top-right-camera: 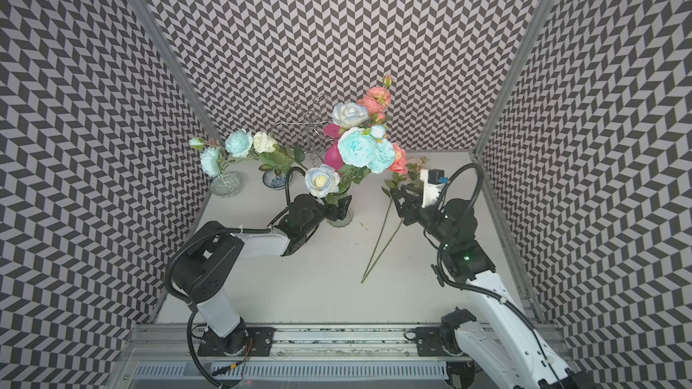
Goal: Pick out pink flowers from the vase
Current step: Pick up the flower from the vase.
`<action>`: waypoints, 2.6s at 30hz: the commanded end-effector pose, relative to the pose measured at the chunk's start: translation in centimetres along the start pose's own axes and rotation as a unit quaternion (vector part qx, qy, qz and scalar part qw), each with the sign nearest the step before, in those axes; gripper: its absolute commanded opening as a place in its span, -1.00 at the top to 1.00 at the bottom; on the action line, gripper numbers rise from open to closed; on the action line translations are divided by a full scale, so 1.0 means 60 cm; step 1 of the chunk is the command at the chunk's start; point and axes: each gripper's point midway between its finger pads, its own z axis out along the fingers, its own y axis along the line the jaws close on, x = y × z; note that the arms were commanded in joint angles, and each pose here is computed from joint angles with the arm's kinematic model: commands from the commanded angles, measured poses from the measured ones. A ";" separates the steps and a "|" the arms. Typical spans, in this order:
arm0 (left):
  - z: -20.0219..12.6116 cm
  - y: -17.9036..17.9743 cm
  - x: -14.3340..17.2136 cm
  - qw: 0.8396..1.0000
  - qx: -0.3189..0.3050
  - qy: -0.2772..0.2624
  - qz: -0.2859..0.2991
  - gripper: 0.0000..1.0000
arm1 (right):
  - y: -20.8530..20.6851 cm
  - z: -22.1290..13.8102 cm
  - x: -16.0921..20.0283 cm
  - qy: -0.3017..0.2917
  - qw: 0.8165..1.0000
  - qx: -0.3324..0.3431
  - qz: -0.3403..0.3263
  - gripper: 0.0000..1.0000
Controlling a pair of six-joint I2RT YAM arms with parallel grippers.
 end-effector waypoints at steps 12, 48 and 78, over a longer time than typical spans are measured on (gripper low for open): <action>-0.002 -0.012 0.078 0.996 0.012 0.085 -0.021 -0.81 | 0.077 0.027 -0.107 -0.090 0.992 -0.063 -0.059 0.23; -0.002 -0.010 0.084 0.996 0.009 0.087 -0.020 -0.84 | 0.071 0.099 -0.136 -0.141 0.988 -0.033 -0.045 0.77; 0.000 -0.007 0.077 0.997 0.004 0.081 -0.015 -0.84 | 0.112 -0.081 -0.265 -0.188 0.978 0.048 -0.083 1.00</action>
